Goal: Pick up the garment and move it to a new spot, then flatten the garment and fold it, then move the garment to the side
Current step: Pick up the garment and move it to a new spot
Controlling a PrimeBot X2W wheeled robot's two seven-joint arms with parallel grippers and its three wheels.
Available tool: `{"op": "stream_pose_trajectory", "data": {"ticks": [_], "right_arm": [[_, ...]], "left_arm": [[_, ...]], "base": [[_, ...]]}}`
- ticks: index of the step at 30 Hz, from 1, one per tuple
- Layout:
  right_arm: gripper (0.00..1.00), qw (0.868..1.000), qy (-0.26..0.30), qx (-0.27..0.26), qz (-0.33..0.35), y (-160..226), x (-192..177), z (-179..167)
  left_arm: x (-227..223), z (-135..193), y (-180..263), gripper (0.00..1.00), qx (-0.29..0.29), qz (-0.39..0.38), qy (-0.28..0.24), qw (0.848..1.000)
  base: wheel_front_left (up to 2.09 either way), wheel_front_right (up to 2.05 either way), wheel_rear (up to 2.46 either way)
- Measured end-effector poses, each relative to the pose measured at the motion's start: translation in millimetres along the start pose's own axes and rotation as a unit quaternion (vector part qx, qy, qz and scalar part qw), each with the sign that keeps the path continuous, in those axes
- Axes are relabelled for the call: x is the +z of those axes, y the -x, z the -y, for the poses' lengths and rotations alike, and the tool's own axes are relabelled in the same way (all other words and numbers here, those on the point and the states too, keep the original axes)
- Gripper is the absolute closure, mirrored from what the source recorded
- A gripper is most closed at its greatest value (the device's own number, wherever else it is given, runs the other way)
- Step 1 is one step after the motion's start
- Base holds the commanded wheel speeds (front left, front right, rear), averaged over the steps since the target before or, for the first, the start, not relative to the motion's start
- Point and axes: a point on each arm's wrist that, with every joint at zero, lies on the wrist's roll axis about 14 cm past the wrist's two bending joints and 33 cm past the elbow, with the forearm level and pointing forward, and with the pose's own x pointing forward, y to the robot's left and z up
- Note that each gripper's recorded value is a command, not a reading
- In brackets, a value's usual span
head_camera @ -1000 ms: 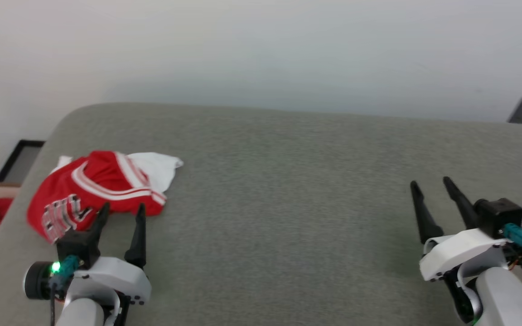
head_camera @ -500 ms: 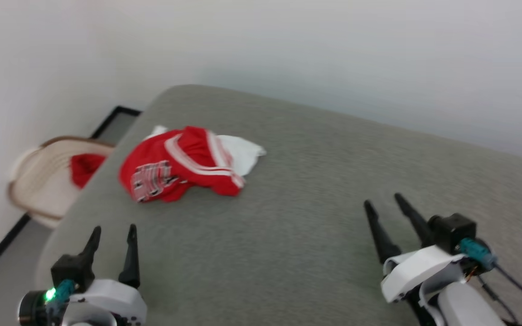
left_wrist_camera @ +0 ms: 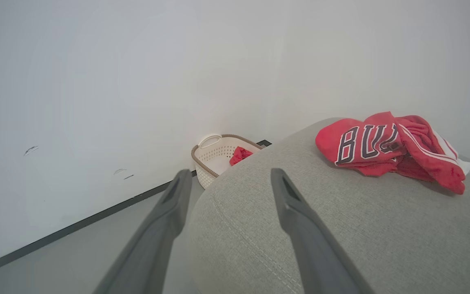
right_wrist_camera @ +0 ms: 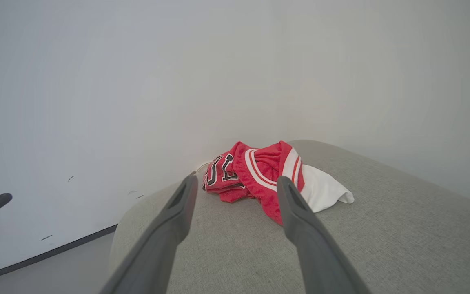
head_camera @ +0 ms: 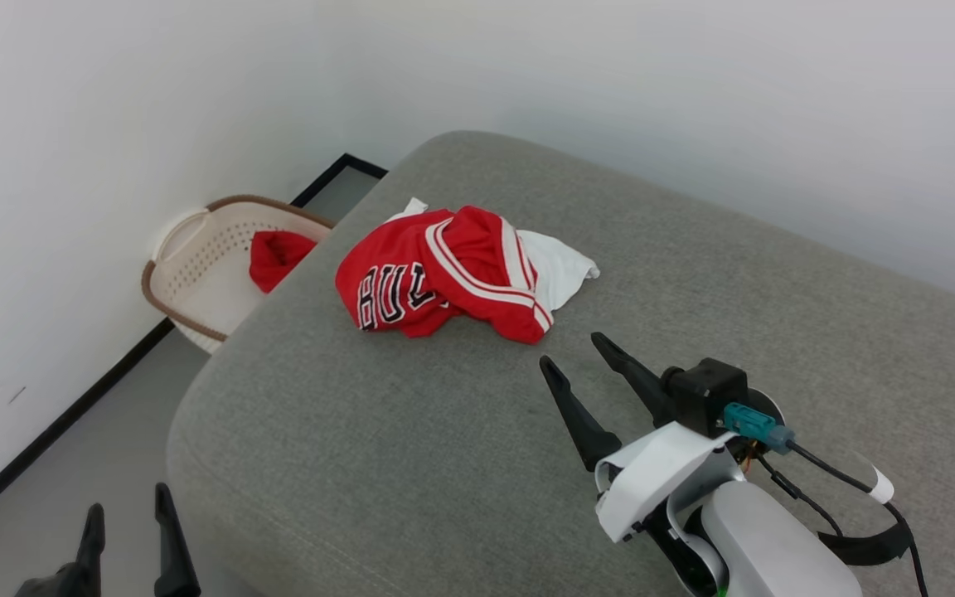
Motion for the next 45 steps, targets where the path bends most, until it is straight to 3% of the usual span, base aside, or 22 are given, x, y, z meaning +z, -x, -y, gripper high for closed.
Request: {"op": "stream_pose_trajectory", "data": {"ticks": [8, 12, 19, 30, 33, 37, 41, 45], "right_arm": [[0.0, 1.0, -0.011, 0.003, -0.003, -3.4, -2.5, 0.0], [0.0, 1.0, -0.011, -0.018, 0.006, 2.7, 2.8, 15.1], [0.0, 0.997, -0.013, -0.077, 0.008, 30.7, -4.8, 49.3], [0.0, 0.991, 0.022, -0.115, 0.065, 39.5, 34.1, 98.6], [0.0, 0.988, 0.011, -0.139, 0.065, 49.2, 26.4, 119.4], [0.0, 0.984, -0.01, -0.17, 0.058, 66.0, 11.2, 140.8], [0.0, 0.979, -0.022, -0.2, 0.042, 86.4, -7.4, 160.0], [0.0, 0.978, -0.019, -0.208, 0.02, 96.6, -24.9, 171.5]], "left_arm": [[4.2, 6.1, 3.5, 0.0, -0.003, 0.007, 0.009, 1.0], [7.4, 29.1, -7.5, 0.0, -0.061, 0.011, -0.021, 0.998], [40.2, 89.5, -58.8, 0.0, -0.169, 0.037, -0.044, 0.984], [93.8, 168.1, -158.6, 0.0, -0.245, 0.039, -0.096, 0.964], [87.3, 191.9, -185.5, 0.0, -0.253, -0.002, -0.089, 0.963], [37.7, 220.0, -207.5, 0.0, -0.257, -0.131, -0.062, 0.956], [-13.6, 237.6, -216.0, 0.0, -0.256, -0.25, -0.063, 0.932], [-60.2, 260.5, -210.9, 0.0, -0.267, -0.345, -0.072, 0.897]], "base": [[-0.04, -0.04, -0.04], [0.0, 0.0, 0.0], [0.0, 0.0, 0.0], [0.0, 0.0, 0.0], [0.0, 0.0, 0.0], [0.0, 0.0, 0.0], [0.0, 0.0, 0.0], [0.0, 0.0, 0.0]]}}
